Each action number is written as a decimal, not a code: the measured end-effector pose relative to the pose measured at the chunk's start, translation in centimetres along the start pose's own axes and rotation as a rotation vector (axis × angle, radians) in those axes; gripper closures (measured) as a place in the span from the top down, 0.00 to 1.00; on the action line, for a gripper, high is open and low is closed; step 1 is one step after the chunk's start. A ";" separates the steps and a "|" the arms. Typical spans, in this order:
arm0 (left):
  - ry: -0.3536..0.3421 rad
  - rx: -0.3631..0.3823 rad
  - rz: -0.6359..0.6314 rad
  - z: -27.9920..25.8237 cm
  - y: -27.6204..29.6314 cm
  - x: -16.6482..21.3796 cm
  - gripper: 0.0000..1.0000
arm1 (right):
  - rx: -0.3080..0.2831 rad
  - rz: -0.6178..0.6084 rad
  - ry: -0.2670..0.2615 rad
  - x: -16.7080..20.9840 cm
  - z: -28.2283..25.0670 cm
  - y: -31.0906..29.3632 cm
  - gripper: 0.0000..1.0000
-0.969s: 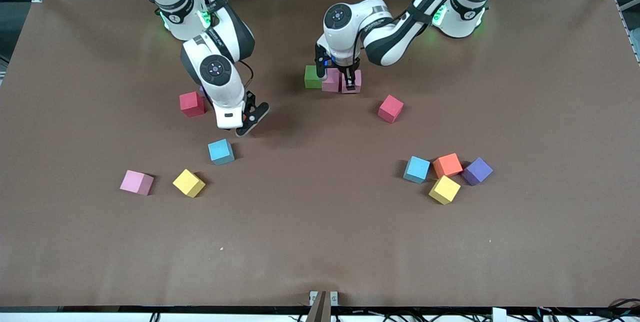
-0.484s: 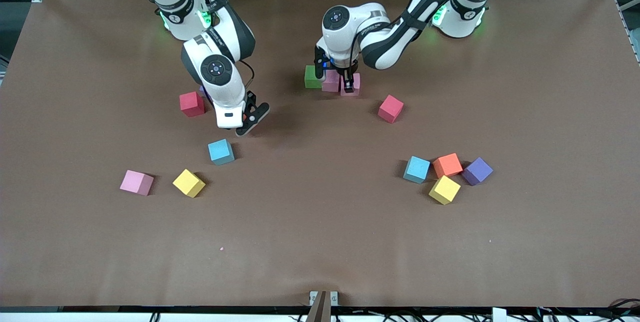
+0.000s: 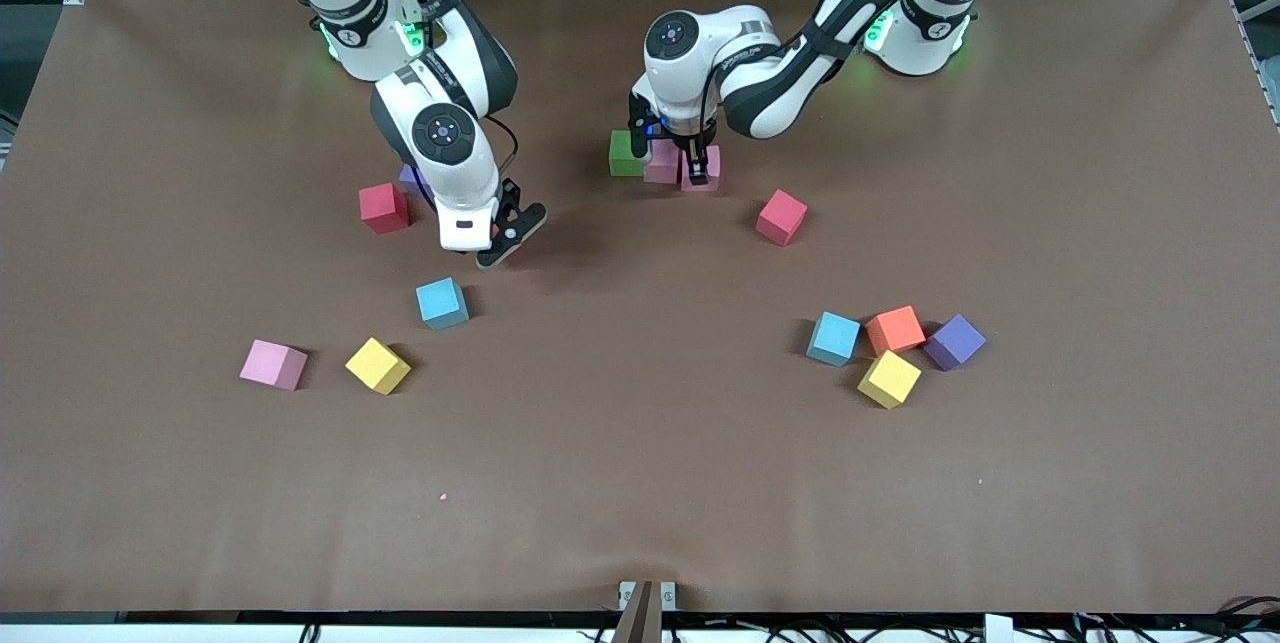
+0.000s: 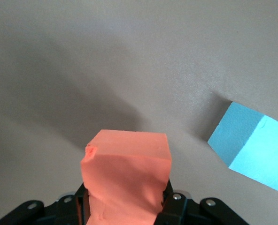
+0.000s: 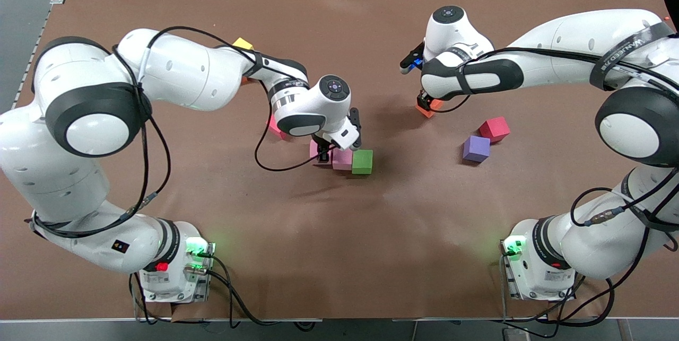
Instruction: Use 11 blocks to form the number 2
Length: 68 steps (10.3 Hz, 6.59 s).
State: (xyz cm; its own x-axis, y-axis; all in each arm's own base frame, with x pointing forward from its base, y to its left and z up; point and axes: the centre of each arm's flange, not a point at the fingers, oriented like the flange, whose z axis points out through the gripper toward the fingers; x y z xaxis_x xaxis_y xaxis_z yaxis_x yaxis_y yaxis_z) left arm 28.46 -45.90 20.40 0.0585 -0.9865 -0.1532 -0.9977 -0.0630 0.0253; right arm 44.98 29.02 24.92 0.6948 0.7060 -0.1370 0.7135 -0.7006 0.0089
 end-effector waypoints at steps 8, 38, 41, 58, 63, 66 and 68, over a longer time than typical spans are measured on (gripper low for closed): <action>0.000 0.000 -0.008 0.0 1.0 0.4 0.54 | 0.000 0.018 0.000 0.0 0.0 0.0 0.57; -0.130 -0.027 -0.864 -13.2 -23.7 -18.4 1.00 | 0.163 0.669 0.066 7.3 -3.6 -17.1 0.57; -0.162 -0.033 -1.064 -11.7 -29.8 -28.6 1.00 | 0.176 0.728 0.078 10.7 -3.4 -20.2 0.57; 0.008 -0.056 -1.724 0.0 -34.2 -30.1 1.00 | 0.182 0.749 0.087 15.3 0.8 -28.4 0.57; -0.013 -0.066 -1.718 1.9 -33.9 -29.7 1.00 | 0.182 0.749 0.091 15.5 1.7 -28.5 0.57; -0.018 -0.079 -1.723 2.9 -33.8 -29.4 1.00 | 0.183 0.746 0.091 15.4 1.7 -28.8 0.57; -0.020 -0.100 -1.735 3.3 -33.7 -29.2 0.86 | 0.181 0.742 0.090 15.4 1.8 -29.0 0.57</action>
State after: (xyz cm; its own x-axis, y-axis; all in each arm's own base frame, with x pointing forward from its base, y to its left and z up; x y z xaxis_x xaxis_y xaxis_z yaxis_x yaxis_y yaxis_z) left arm 60.26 -14.46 20.72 0.9690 0.2344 -0.0774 0.2252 -0.9679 -0.1120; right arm 34.78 60.03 20.79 0.9960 0.0445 -0.0773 0.0369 -0.9946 -0.0968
